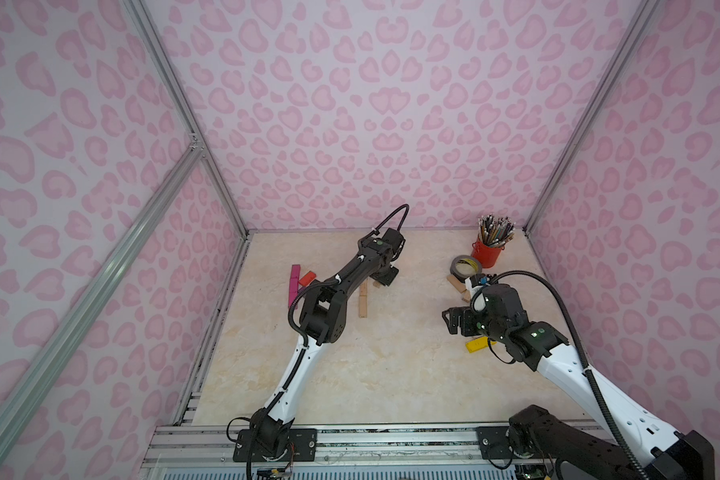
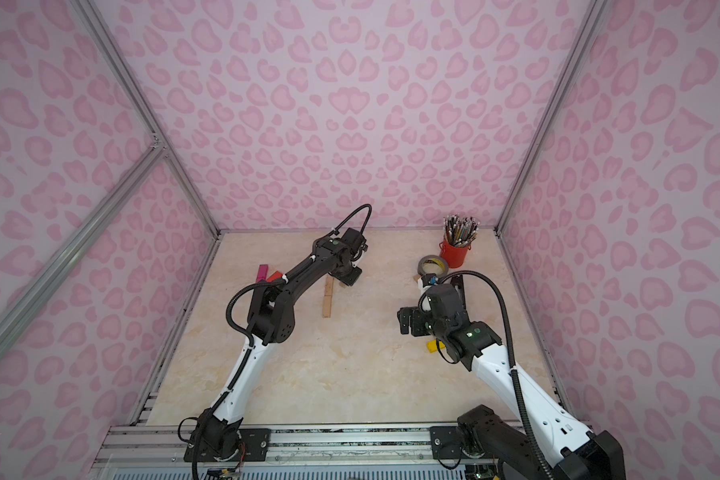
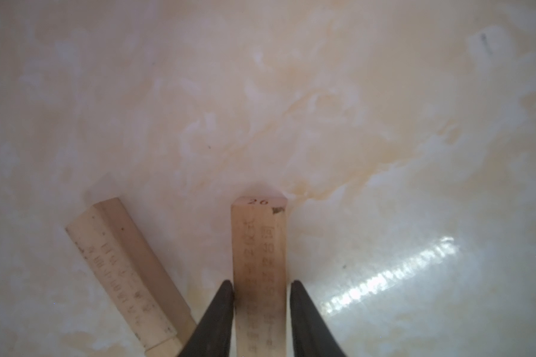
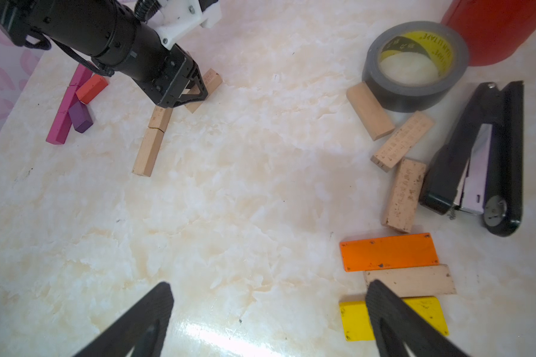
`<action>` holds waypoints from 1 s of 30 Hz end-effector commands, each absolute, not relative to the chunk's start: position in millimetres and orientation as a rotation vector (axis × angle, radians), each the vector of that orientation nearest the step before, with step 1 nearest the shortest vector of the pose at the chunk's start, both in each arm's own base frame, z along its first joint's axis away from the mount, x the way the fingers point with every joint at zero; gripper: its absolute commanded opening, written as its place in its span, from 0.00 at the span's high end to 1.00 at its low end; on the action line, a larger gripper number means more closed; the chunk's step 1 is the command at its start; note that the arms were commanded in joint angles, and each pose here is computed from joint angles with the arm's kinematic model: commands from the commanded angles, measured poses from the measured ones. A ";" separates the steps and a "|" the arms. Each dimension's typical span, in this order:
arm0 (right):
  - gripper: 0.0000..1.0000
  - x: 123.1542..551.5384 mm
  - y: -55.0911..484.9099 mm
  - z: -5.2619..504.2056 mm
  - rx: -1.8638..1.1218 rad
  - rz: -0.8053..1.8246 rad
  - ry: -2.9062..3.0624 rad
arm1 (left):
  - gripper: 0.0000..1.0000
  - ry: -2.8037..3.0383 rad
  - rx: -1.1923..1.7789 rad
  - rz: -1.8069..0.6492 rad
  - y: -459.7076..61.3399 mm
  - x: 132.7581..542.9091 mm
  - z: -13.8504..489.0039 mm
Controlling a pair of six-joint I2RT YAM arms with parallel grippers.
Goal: Assemble the letter k with building blocks
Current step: Assemble the building block at the center of the board.
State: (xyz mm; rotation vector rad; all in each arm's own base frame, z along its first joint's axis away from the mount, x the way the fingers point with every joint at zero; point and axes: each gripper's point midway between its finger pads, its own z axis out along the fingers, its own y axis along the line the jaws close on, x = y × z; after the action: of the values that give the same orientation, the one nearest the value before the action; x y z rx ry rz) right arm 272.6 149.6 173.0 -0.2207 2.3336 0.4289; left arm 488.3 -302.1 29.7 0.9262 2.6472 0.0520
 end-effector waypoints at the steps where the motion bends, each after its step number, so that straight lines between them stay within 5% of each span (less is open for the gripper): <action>1: 0.02 271.8 149.1 170.9 -0.215 0.428 2.340 | 0.66 2.637 0.937 0.095 -295.7 489.2 36.2; 30: 0.02 271.4 150.0 171.1 -0.204 0.441 2.342 | 0.65 2.638 0.924 0.157 -280.0 493.3 39.6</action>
State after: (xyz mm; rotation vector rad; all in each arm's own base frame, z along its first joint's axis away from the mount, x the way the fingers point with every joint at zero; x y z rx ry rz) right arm 272.4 149.7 173.1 -0.2003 2.3369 0.4387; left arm 490.9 -284.4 28.6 0.9211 2.6578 0.1316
